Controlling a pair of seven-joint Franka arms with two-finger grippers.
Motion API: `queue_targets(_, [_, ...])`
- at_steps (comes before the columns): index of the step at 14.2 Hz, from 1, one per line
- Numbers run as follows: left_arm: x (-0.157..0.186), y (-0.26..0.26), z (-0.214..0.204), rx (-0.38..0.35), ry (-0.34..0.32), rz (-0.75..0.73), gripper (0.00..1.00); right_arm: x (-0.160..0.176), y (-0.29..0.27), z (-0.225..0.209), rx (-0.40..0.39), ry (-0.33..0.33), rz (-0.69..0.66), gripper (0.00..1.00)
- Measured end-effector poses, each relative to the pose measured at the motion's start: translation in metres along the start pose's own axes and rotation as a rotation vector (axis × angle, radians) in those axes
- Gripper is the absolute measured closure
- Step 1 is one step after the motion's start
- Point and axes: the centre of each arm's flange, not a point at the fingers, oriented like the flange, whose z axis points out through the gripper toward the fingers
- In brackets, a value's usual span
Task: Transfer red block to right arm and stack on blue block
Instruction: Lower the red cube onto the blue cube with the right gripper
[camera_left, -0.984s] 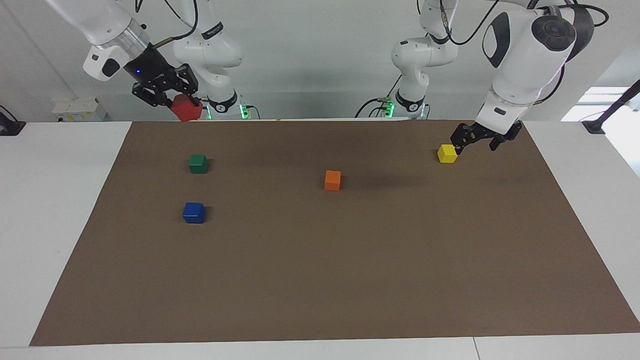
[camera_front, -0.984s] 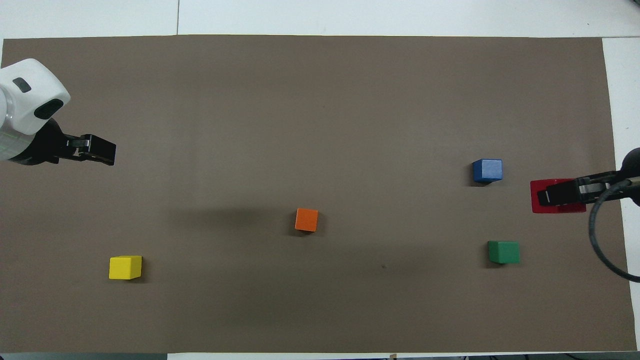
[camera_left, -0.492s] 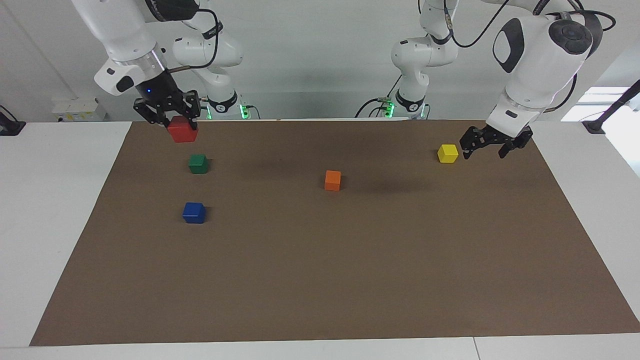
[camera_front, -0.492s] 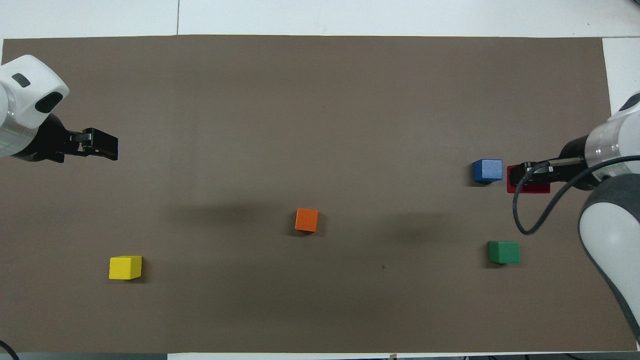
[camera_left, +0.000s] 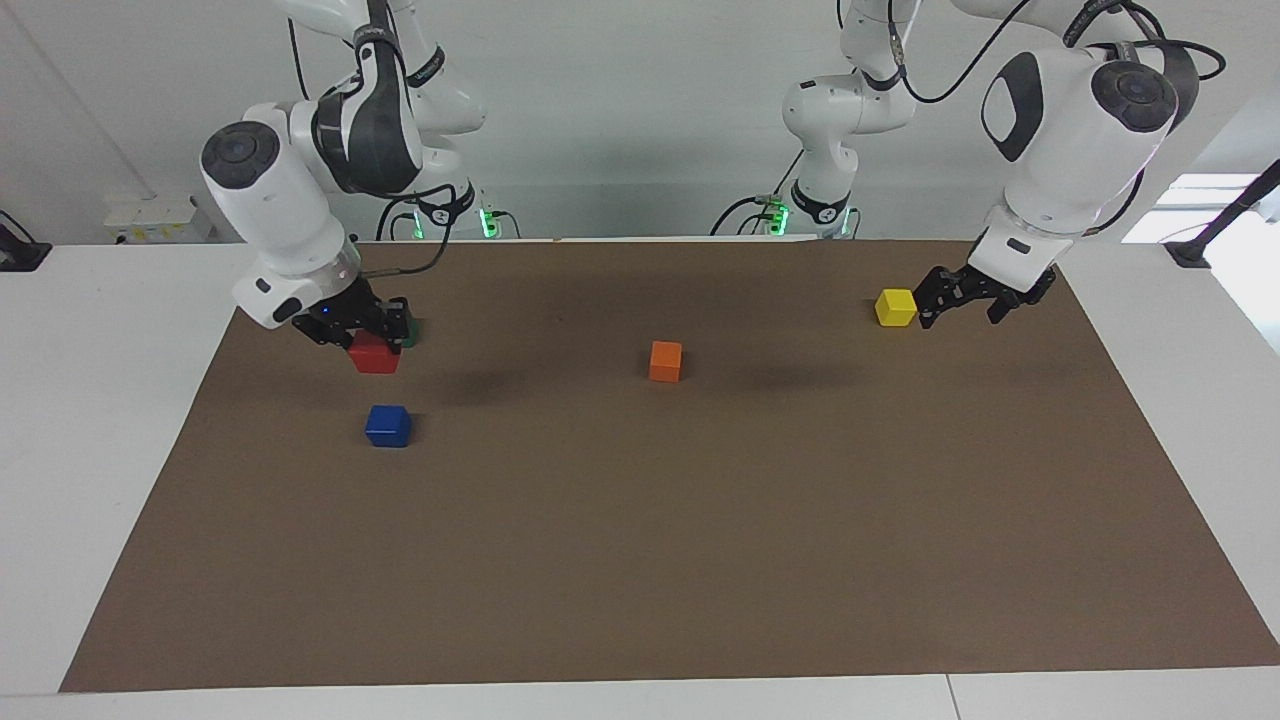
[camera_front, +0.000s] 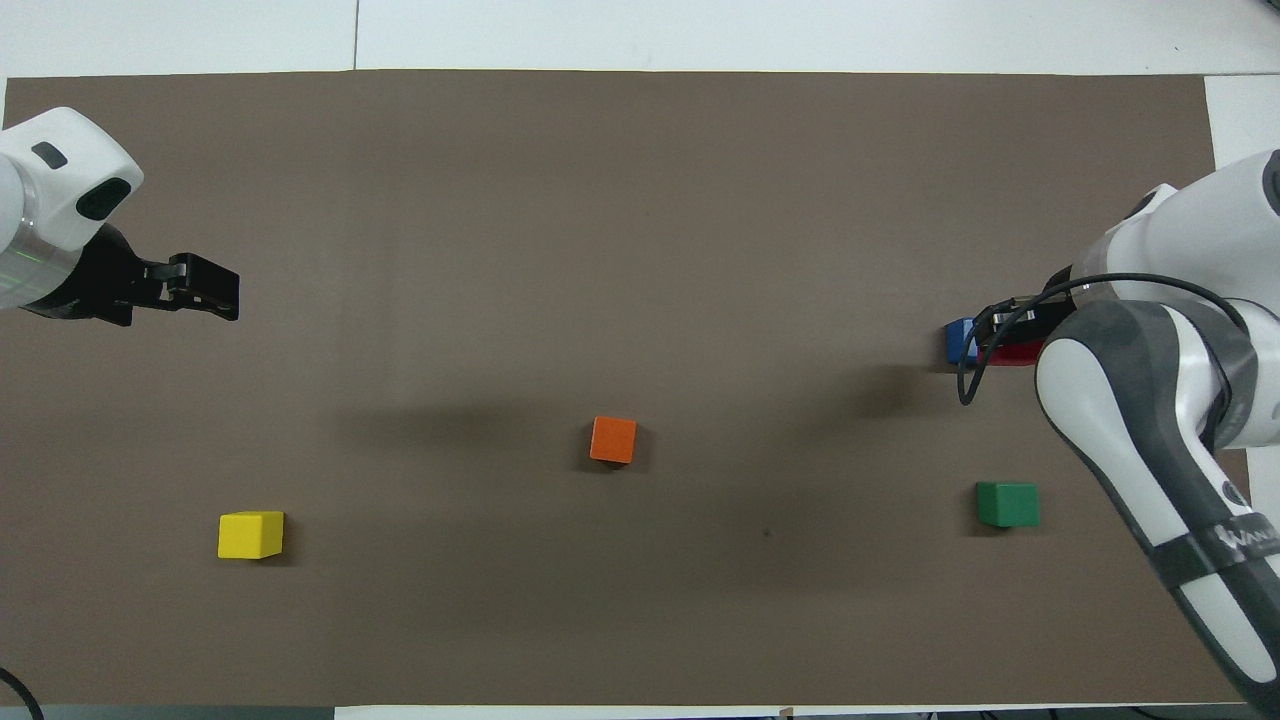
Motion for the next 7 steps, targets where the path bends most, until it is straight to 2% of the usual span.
queue_targets(7, [0.0,0.005,-0.004,-0.002,0.009,0.004,0.0,0.017,0.007,0.05,0.004,0.032,0.037,0.42])
